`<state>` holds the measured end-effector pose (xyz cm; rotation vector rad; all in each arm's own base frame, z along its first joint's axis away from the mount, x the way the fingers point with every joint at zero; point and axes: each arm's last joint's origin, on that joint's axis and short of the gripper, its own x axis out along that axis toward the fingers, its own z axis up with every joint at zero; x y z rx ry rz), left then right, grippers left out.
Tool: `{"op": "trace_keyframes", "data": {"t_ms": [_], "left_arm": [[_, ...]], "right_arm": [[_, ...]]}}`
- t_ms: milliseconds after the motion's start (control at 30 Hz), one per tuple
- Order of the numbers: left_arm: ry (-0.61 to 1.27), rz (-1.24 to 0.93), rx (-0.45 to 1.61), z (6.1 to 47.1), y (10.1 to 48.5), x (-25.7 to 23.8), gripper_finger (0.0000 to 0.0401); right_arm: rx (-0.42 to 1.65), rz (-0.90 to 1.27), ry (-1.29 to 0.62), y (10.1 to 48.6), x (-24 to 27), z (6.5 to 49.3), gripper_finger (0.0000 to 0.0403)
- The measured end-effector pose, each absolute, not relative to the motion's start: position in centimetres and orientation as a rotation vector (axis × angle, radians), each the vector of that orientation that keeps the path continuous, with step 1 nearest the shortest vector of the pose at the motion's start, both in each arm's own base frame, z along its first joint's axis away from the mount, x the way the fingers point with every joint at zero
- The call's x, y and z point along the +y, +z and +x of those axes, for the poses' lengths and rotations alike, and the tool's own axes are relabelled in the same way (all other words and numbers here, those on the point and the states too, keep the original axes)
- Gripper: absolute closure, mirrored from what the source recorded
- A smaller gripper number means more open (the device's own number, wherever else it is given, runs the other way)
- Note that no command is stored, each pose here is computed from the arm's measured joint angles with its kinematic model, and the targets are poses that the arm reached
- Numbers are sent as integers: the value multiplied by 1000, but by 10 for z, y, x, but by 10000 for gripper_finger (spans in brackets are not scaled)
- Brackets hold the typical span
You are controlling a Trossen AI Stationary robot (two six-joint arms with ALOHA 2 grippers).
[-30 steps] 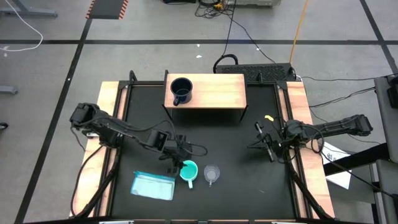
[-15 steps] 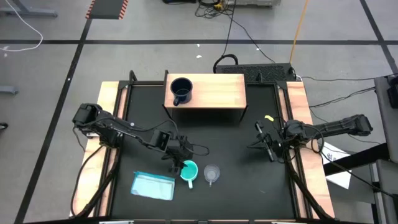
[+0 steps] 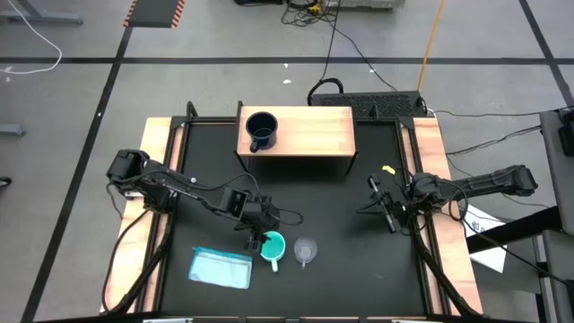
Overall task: Stack small to large cups/mugs on shelf
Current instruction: Put the light blue mug on the shelf
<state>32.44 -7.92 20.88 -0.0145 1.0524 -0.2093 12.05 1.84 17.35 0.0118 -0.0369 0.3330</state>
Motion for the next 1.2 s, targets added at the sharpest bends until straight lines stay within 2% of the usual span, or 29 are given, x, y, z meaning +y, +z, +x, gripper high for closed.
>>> {"op": "trace_keyframes", "data": {"t_ms": [567, 933, 1200], "left_arm": [[-265, -3, 1050, 324, 209, -80, 384], [-268, 53, 983, 328, 214, -80, 396], [-251, 96, 914, 316, 241, -71, 397]], "right_arm": [[-37, 12, 333, 173, 18, 121, 403], [-37, 12, 333, 173, 18, 121, 403], [-37, 12, 333, 174, 18, 120, 403]]}}
